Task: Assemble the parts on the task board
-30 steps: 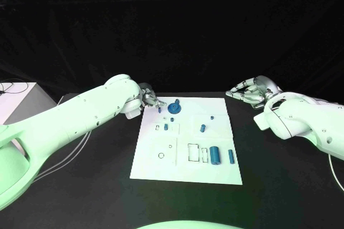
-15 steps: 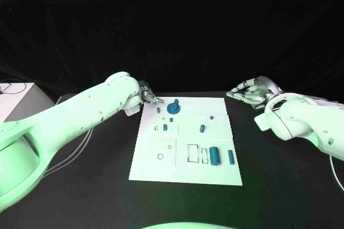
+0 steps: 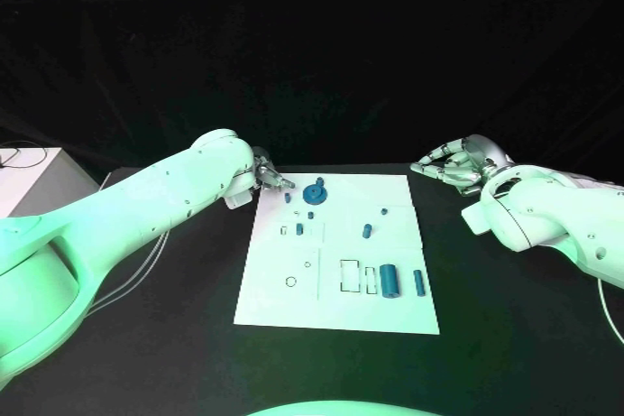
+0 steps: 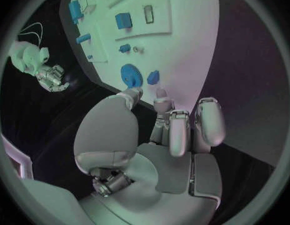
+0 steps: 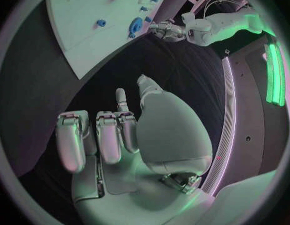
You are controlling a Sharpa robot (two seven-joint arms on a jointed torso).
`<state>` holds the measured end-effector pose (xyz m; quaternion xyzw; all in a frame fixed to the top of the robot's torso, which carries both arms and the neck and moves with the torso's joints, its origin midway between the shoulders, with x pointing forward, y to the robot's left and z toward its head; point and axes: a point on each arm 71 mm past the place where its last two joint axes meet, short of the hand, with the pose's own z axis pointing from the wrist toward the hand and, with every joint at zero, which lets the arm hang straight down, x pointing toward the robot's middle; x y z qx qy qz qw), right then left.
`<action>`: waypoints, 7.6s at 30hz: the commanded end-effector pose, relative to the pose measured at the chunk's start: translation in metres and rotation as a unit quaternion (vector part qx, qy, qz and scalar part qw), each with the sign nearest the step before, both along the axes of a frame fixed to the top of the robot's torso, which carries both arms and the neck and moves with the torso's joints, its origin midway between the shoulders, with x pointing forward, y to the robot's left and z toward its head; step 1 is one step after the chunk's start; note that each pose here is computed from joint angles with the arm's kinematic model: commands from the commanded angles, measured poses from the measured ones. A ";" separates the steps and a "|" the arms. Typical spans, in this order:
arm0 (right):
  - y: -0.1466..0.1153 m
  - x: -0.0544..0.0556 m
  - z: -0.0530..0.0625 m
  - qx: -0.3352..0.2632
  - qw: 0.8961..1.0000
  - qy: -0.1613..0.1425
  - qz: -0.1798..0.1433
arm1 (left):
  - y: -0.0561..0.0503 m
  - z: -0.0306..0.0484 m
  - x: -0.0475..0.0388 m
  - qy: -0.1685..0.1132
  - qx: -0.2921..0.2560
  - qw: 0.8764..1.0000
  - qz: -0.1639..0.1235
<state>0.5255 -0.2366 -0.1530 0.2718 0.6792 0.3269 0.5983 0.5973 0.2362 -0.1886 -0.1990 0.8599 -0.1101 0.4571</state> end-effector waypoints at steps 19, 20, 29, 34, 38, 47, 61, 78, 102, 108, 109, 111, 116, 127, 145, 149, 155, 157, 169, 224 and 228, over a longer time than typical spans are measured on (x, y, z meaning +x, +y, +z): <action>0.003 0.000 0.002 -0.001 1.000 -0.007 0.007 | -0.008 -0.0070 -0.0008 0.019 -0.001 1.000 -0.016; 0.003 0.000 0.002 -0.001 1.000 -0.007 0.007 | -0.009 -0.0072 -0.0009 0.020 -0.002 1.000 -0.017; 0.004 0.001 0.002 -0.001 1.000 -0.007 0.007 | -0.010 -0.0079 -0.0017 0.023 -0.002 1.000 -0.020; 0.004 0.001 0.002 -0.002 1.000 -0.007 0.007 | -0.011 -0.0078 -0.0021 0.024 -0.004 0.999 -0.022; 0.004 0.001 0.002 -0.002 1.000 -0.006 0.007 | -0.012 -0.0080 -0.0025 0.026 -0.006 0.999 -0.024; 0.005 0.001 0.002 -0.002 1.000 -0.005 0.007 | -0.013 -0.0088 -0.0031 0.031 -0.006 0.999 -0.027; 0.006 0.001 0.002 -0.002 1.000 -0.006 0.008 | -0.012 -0.0104 -0.0032 0.036 -0.005 0.999 -0.028; 0.005 0.002 0.002 -0.003 1.000 -0.005 0.008 | -0.011 -0.0100 -0.0023 0.029 -0.036 0.999 -0.012; 0.003 0.003 -0.001 -0.004 1.000 -0.002 0.005 | -0.006 0.0052 -0.0255 0.005 -0.086 0.996 -0.034; 0.001 0.003 -0.003 -0.004 1.000 0.001 0.003 | -0.004 0.0054 -0.0442 -0.005 -0.073 0.996 -0.051; 0.000 0.003 -0.004 -0.004 1.000 0.002 0.002 | -0.003 0.0049 -0.0477 -0.007 -0.069 0.996 -0.053; 0.000 0.003 -0.005 -0.004 1.000 0.003 0.001 | -0.002 0.0035 -0.0536 -0.010 -0.064 0.996 -0.057; -0.002 0.002 -0.008 -0.005 1.000 0.006 0.000 | -0.003 -0.0017 -0.0670 -0.017 -0.055 0.996 -0.066; -0.002 0.002 -0.011 -0.005 1.000 0.009 0.000 | -0.012 -0.0209 -0.0842 -0.026 -0.029 0.995 -0.088; -0.002 0.001 -0.011 -0.005 1.000 0.010 0.000 | -0.020 -0.0378 -0.0872 -0.002 -0.012 0.994 -0.108; -0.002 0.001 -0.011 -0.005 1.000 0.010 0.000 | -0.022 -0.0389 -0.0863 -0.005 -0.006 0.994 -0.111; -0.002 0.001 -0.011 -0.005 1.000 0.010 0.000 | -0.025 -0.0392 -0.0856 -0.013 0.008 0.993 -0.119; -0.002 0.001 -0.011 -0.005 1.000 0.010 0.000 | -0.025 -0.0395 -0.0858 -0.013 0.010 0.993 -0.121; -0.002 0.001 -0.011 -0.005 1.000 0.010 0.000 | -0.025 -0.0409 -0.0863 -0.008 0.025 0.991 -0.129; -0.004 0.000 -0.011 -0.005 1.000 0.011 -0.001 | -0.034 -0.0587 -0.0904 0.028 0.024 0.990 -0.137; -0.004 0.000 -0.011 -0.006 1.000 0.011 -0.001 | -0.035 -0.0598 -0.0909 0.031 0.020 0.990 -0.136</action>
